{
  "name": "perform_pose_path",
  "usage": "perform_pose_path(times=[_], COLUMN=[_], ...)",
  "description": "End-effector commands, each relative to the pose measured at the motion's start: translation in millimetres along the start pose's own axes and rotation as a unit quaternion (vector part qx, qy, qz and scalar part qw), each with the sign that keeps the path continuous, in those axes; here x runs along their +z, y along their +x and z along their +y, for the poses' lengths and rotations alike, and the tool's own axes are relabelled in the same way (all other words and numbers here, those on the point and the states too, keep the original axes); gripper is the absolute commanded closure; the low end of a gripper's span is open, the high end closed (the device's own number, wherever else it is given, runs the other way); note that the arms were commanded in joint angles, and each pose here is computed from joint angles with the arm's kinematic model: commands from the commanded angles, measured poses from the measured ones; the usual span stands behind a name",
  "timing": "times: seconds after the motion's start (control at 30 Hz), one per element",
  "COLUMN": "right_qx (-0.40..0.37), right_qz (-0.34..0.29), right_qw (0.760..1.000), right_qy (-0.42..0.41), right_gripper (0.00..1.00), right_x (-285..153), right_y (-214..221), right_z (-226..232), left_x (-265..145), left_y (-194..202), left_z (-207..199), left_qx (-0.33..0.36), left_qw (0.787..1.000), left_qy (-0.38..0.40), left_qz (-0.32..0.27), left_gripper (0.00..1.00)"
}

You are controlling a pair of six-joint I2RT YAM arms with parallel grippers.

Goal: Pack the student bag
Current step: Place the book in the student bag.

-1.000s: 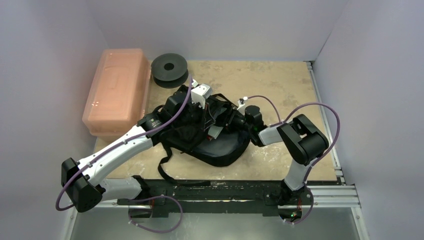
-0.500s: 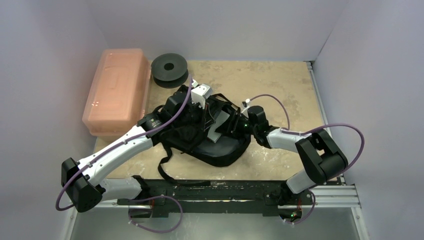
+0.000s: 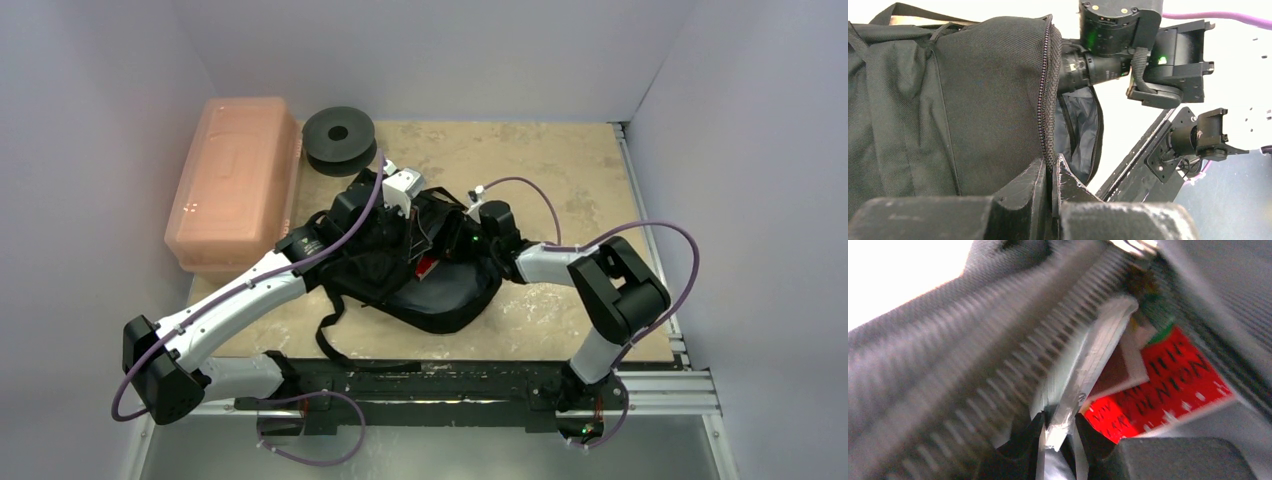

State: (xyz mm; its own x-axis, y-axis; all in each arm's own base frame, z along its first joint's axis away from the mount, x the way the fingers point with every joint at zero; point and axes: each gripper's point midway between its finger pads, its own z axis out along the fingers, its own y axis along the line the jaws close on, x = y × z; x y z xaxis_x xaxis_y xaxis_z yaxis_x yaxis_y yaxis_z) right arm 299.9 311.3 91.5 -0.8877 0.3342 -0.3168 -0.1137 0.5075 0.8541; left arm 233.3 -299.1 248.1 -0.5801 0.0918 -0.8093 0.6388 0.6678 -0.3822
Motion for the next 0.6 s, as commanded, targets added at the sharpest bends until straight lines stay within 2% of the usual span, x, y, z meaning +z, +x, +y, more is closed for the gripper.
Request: perform_pose_path(times=[0.0,0.13,0.27,0.47,0.57], right_qx=[-0.05,-0.047,-0.074,-0.151,-0.174], right_qz=[-0.028,-0.015,-0.017,-0.044,-0.04], right_qw=[0.994,0.996,0.997,0.986,0.98], right_qy=[-0.093,-0.077,-0.021,0.063,0.086], right_gripper=[0.8,0.77,0.67,0.54,0.52], right_x=[14.8,16.1,3.0,-38.7,-55.7], right_y=[-19.5,-13.7,-7.2,-3.1,2.2], right_z=[61.6,50.6,26.1,-4.2,-10.6], left_x=[-3.3,-3.0,-2.7,-2.3,2.2], left_y=[-23.5,-21.7,-20.2,-21.0,-18.6], left_z=[-20.7,-18.5,-10.5,-4.8,-1.0], left_qx=[-0.005,-0.005,-0.008,-0.007,-0.011], left_qw=[0.998,0.999,0.999,0.999,1.0], left_qy=[0.043,0.038,0.016,0.0,-0.009], left_qz=[-0.041,-0.039,-0.036,-0.034,-0.028], left_gripper=[1.0,1.0,1.0,1.0,1.0])
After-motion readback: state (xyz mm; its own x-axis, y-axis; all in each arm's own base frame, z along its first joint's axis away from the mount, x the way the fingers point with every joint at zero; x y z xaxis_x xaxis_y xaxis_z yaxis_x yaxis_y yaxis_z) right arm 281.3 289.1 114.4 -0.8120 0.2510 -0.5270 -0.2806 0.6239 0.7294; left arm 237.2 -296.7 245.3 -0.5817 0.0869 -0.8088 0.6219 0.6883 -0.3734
